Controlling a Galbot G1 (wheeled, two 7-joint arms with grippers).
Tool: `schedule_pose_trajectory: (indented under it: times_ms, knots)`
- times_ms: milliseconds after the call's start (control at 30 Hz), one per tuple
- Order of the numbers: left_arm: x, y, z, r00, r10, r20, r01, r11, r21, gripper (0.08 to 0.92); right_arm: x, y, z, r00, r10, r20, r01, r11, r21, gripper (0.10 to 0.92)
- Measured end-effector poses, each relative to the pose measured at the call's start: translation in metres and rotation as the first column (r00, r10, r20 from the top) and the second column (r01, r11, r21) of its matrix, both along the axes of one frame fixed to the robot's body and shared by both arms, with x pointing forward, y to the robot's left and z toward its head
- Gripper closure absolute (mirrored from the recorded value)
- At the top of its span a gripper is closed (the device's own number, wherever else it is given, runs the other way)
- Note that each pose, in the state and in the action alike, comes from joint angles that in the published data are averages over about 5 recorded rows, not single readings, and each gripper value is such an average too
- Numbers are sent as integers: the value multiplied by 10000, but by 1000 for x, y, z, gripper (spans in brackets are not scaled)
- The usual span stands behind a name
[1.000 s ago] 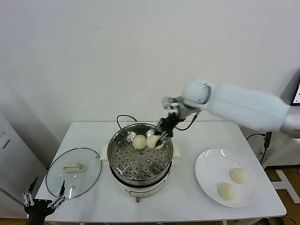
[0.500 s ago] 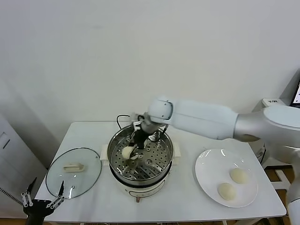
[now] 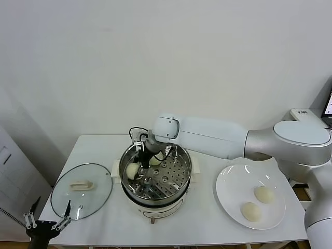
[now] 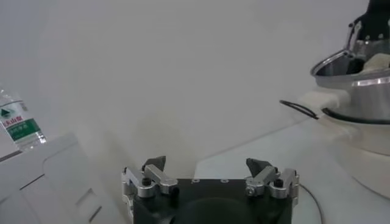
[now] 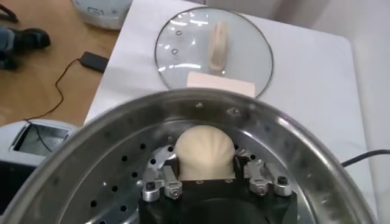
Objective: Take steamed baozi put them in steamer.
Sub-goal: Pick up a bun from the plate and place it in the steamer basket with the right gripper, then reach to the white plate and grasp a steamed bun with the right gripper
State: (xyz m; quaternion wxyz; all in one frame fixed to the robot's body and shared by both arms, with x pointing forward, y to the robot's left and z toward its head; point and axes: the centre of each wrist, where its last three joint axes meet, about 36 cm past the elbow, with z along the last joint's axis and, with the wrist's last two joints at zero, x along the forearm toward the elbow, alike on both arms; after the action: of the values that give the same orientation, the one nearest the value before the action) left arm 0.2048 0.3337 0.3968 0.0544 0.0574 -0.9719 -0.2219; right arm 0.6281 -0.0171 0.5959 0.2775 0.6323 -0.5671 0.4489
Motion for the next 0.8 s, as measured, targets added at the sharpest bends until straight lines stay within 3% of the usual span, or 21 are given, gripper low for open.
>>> schedule_pose_trajectory:
  times_ms: [167,500,800]
  knots:
    - [3,-1,0,10000,-3,1,3,10000,-5,177,9,-35,28,9998,-105,193,105,9999,25,208]
    - [9,-7,-1,9999,-163,-10,163,9999,35,177,32,-164,72,9935,-1121,200,1111,9928,455,200]
    - [13,-12,-2,9994,-335,-66,336,9993,148,177,32,-296,65,9839,-1781,144,1780,9840,108,200]
